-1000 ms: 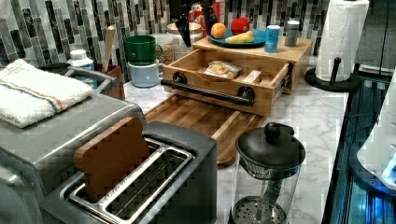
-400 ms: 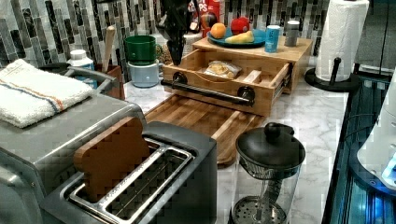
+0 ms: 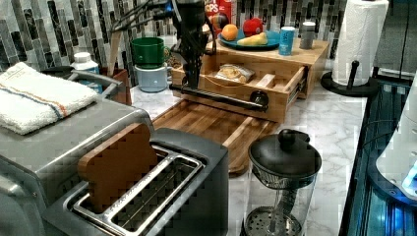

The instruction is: Close the drawer.

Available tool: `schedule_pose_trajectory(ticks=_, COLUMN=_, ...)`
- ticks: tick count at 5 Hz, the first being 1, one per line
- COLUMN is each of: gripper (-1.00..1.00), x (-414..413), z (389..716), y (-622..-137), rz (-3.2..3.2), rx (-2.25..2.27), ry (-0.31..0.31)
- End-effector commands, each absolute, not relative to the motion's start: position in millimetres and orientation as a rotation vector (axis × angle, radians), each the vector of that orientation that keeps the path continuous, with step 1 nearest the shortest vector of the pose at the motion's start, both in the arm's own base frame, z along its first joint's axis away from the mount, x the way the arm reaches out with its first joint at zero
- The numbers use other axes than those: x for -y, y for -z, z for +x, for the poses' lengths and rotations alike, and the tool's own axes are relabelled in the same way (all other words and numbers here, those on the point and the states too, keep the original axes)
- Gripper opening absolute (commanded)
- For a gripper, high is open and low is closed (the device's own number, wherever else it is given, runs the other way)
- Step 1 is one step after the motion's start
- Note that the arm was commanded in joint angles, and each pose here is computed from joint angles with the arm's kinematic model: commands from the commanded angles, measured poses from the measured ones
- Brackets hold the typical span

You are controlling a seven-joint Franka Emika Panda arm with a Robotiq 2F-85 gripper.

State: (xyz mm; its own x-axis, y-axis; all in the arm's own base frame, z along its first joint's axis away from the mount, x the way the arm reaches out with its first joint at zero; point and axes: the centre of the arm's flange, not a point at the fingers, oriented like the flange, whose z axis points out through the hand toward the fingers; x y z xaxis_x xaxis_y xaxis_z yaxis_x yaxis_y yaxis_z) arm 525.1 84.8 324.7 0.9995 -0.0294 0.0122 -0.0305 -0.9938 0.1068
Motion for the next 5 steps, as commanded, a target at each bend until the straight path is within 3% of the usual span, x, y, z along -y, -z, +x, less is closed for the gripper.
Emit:
schedule_pose_trajectory(ticks=1, gripper=-1.0, x=-49.4, z=518.2, y=-276.7, rz=3.036, rx=-0.097, ry=-0.067)
schedule_pose_trajectory(ticks=2, gripper=-1.0, x=-31.5, z=521.7, y=-275.2, rz=3.023, rx=-0.144, ry=-0.04)
schedule_pose_trajectory(ticks=5, gripper=-1.0, x=29.8, z=528.6, y=-278.8, rz=3.029, rx=-0.227, ry=-0.08)
